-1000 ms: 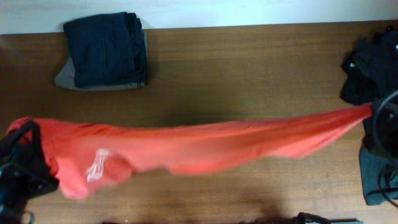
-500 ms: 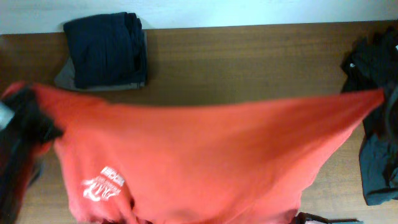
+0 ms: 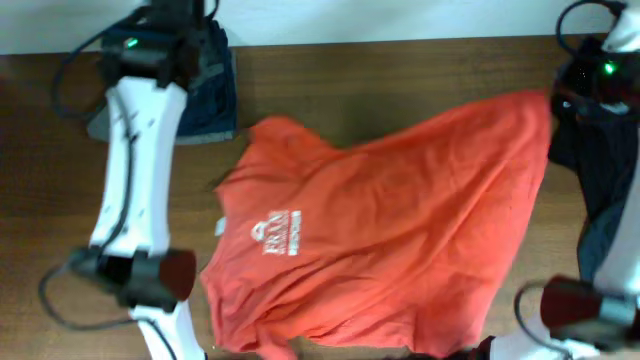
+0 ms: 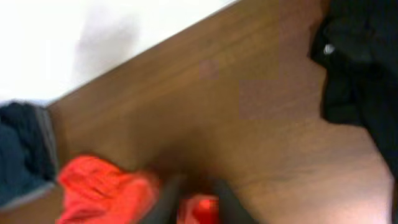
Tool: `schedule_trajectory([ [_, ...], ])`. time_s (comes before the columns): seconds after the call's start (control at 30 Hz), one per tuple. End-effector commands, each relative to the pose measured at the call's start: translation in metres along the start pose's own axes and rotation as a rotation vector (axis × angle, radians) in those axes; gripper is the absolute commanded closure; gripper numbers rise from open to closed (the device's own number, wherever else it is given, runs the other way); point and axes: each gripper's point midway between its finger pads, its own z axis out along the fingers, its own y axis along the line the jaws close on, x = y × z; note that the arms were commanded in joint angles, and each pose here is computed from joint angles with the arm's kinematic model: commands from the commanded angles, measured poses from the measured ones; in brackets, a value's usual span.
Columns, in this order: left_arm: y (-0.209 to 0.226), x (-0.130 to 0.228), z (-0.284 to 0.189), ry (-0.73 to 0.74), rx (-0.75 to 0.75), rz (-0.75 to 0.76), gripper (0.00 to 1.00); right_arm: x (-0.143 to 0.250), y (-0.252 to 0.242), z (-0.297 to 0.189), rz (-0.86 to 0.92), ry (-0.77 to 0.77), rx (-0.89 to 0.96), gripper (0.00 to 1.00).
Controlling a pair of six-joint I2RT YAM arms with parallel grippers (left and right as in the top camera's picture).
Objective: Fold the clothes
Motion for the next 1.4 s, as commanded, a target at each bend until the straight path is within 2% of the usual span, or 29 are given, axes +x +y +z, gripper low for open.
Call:
schedule_trajectory([
  [0.0,-0.008,0.014,0.052,0.054,-0.054,0.017,0.83,0.001,-0.013,0.042,0.001,0.067,0.031,0.35],
  [0.03,-0.010,0.018,0.063,0.070,-0.062,0.026,0.80,0.003,-0.016,0.055,0.001,0.092,0.035,0.23],
  [0.1,-0.011,0.030,0.082,0.110,-0.085,0.043,0.78,0.008,-0.022,0.077,-0.006,0.140,0.044,0.13],
  [0.23,-0.009,0.042,0.092,0.153,-0.108,0.069,0.77,0.019,-0.030,0.102,0.006,0.206,0.058,0.11],
  [0.33,-0.009,0.036,0.082,0.141,-0.088,0.128,0.74,0.018,-0.029,0.097,0.009,0.199,0.055,0.11],
  [0.37,-0.011,0.037,0.079,0.149,-0.077,0.147,0.70,0.018,-0.027,0.093,0.009,0.197,0.052,0.11],
  [0.47,-0.016,0.052,0.074,0.216,-0.028,0.207,0.42,0.022,-0.023,0.082,0.007,0.201,0.044,0.11],
  [0.57,-0.014,0.069,0.070,0.294,-0.017,0.222,0.19,0.030,-0.017,0.075,-0.002,0.226,0.041,0.11],
  [0.63,-0.013,0.072,0.070,0.307,-0.017,0.225,0.08,0.038,-0.008,0.074,-0.036,0.257,0.016,0.12],
  [0.73,-0.014,0.069,0.071,0.297,-0.011,0.234,0.06,0.048,0.002,0.074,-0.055,0.289,0.001,0.11],
  [0.83,-0.021,0.062,0.077,0.263,0.016,0.305,0.06,0.057,0.014,0.074,-0.078,0.316,-0.009,0.09],
  [0.87,-0.023,0.060,0.079,0.252,0.025,0.321,0.09,0.060,0.018,0.074,-0.086,0.325,-0.012,0.07],
  [0.93,-0.034,0.058,0.086,0.237,0.074,0.364,0.23,0.065,0.025,0.075,-0.101,0.339,-0.019,0.01],
  [1.0,-0.048,0.058,0.093,0.228,0.140,0.409,0.34,0.069,0.032,0.075,-0.116,0.348,-0.026,0.01],
  [1.07,-0.055,0.056,0.105,0.207,0.154,0.431,0.52,0.075,0.037,0.075,-0.126,0.366,-0.028,0.00],
  [1.13,-0.058,0.051,0.118,0.179,0.146,0.424,0.75,0.079,0.041,0.075,-0.134,0.380,-0.030,0.00],
  [1.23,-0.060,0.042,0.140,0.135,0.132,0.408,0.99,0.084,0.045,0.075,-0.143,0.397,-0.031,0.00],
  [1.37,-0.058,0.028,0.176,0.071,0.114,0.372,0.99,0.089,0.044,0.073,-0.153,0.413,-0.024,0.00],
])
